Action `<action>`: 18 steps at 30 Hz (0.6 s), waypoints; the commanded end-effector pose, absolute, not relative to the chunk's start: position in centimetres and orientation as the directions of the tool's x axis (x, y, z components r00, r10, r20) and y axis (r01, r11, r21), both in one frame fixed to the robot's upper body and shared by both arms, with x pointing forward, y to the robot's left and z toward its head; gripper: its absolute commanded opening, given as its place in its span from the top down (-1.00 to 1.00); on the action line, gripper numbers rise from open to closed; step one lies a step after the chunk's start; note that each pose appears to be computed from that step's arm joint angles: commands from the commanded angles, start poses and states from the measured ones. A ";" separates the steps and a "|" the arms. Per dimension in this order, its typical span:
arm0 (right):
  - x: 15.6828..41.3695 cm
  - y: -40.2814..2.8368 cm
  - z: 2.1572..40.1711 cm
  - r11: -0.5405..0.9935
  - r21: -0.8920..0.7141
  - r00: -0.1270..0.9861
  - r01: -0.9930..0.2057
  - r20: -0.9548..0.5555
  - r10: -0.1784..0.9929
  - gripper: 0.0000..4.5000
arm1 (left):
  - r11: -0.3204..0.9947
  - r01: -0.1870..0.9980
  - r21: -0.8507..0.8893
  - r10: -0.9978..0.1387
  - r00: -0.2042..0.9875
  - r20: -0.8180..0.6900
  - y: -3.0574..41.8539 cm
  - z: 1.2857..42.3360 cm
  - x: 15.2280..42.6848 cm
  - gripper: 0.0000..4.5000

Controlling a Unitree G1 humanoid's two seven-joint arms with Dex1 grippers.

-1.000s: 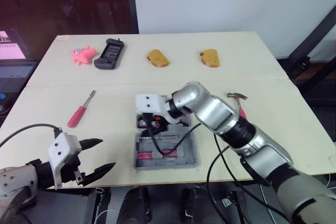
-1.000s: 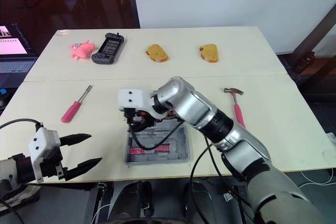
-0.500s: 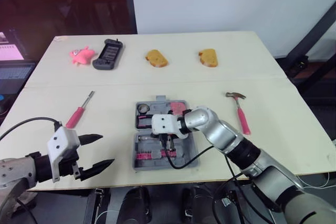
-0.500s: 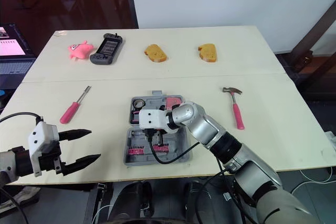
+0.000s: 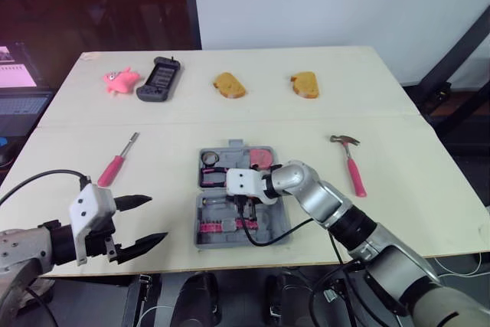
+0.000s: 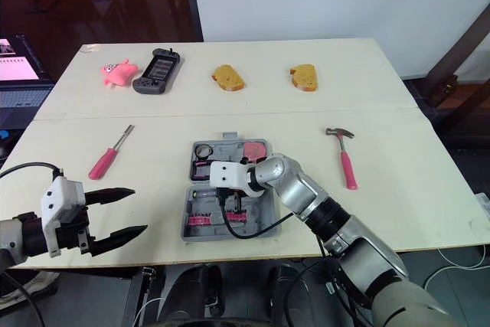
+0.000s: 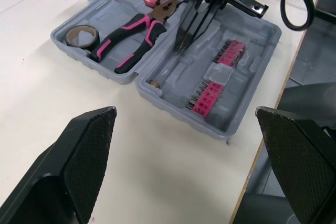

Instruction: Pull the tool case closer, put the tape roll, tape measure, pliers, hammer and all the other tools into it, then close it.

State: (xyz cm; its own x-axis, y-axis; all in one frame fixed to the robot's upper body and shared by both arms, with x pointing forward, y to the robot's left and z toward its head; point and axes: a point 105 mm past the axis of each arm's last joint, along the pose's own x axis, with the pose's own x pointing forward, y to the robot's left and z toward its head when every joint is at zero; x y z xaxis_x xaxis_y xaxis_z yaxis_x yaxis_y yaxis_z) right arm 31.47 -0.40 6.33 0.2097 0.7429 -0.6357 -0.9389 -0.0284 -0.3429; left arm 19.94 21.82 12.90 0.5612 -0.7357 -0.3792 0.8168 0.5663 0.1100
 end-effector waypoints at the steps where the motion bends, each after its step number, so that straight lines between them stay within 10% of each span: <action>1: 31.8 -0.4 6.2 -0.022 -0.355 0.224 -0.935 -0.635 0.739 0.99 | 0.556 0.818 0.148 -0.734 0.567 -0.375 21.9 13.7 20.1 -1.00; 18: 30.2 -1.1 4.1 -0.080 -0.301 0.152 -0.950 -0.671 0.726 0.99 | 0.556 0.818 0.149 -0.732 0.566 -0.378 22.1 13.6 20.2 -1.00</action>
